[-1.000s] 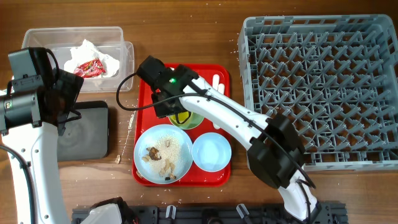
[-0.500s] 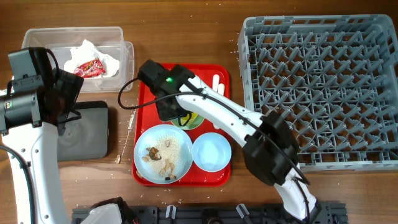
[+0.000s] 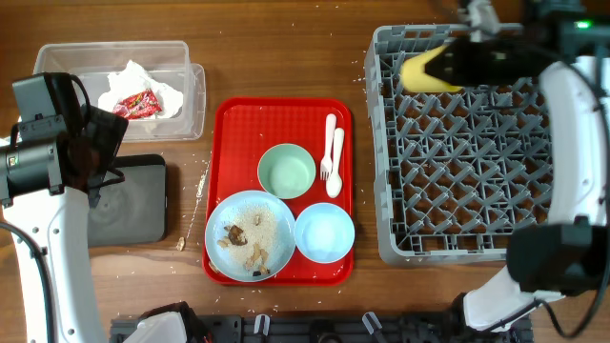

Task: Sort waste into correct bins and load items into the dishwasher rack
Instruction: 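Lift the yellow cup with the right gripper and place it in rack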

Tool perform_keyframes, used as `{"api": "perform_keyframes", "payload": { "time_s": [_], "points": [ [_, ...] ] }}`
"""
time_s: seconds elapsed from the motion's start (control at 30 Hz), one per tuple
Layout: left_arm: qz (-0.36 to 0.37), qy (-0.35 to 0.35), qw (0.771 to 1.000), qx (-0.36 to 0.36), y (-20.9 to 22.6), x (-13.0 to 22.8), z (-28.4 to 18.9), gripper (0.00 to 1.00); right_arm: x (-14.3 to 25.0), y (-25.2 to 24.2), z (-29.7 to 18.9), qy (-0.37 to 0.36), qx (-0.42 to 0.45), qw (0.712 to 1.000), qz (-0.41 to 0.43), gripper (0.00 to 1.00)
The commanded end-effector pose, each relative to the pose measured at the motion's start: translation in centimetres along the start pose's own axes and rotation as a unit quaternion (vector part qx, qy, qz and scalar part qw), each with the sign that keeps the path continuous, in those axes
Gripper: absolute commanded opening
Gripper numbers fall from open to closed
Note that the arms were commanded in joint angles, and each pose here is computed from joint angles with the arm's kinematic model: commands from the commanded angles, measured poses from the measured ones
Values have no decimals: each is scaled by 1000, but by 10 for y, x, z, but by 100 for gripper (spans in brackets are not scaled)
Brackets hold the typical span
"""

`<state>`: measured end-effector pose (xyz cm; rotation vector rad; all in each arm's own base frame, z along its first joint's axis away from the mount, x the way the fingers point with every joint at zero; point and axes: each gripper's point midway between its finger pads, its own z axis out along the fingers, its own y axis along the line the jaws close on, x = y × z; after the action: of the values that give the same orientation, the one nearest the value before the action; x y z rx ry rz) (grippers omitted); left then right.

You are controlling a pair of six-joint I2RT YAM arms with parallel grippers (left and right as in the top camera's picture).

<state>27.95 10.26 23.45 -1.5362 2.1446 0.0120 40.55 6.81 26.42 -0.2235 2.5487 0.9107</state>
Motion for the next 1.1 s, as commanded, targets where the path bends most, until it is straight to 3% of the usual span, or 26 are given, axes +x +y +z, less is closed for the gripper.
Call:
{"api": "perform_keyframes", "payload": {
  "time_s": [0.0,0.2,0.37,0.47,0.63,0.7,0.8,0.9,1.07],
  "points": [
    [-6,-6,1000,-3,3,-2,-1,100,-11,-24,8,-32,-124,992,-12,4],
    [-6,-6,1000,-3,3,-2,-1,100,-17,-90,52,-50,-253,960,105,4],
    [-6,-6,1000,-3,3,-2,-1,100,-7,-128,70,-33,-239,955,173,4],
    [-6,-6,1000,-3,3,-2,-1,100,9,-163,69,-5,-160,958,236,4],
    [-6,-6,1000,-3,3,-2,-1,100,30,-181,60,21,-114,959,258,6],
    [-6,-6,1000,-3,3,-2,-1,100,32,-189,50,21,-88,960,264,12],
    [-6,-6,1000,-3,3,-2,-1,100,18,-175,31,-7,-101,964,245,12],
    [-6,-6,1000,-4,3,-2,-1,100,-4,-138,21,-50,-213,950,223,5],
    [-6,-6,1000,-3,3,-2,-1,100,-7,-99,48,-21,-242,953,181,4]
  ]
}}
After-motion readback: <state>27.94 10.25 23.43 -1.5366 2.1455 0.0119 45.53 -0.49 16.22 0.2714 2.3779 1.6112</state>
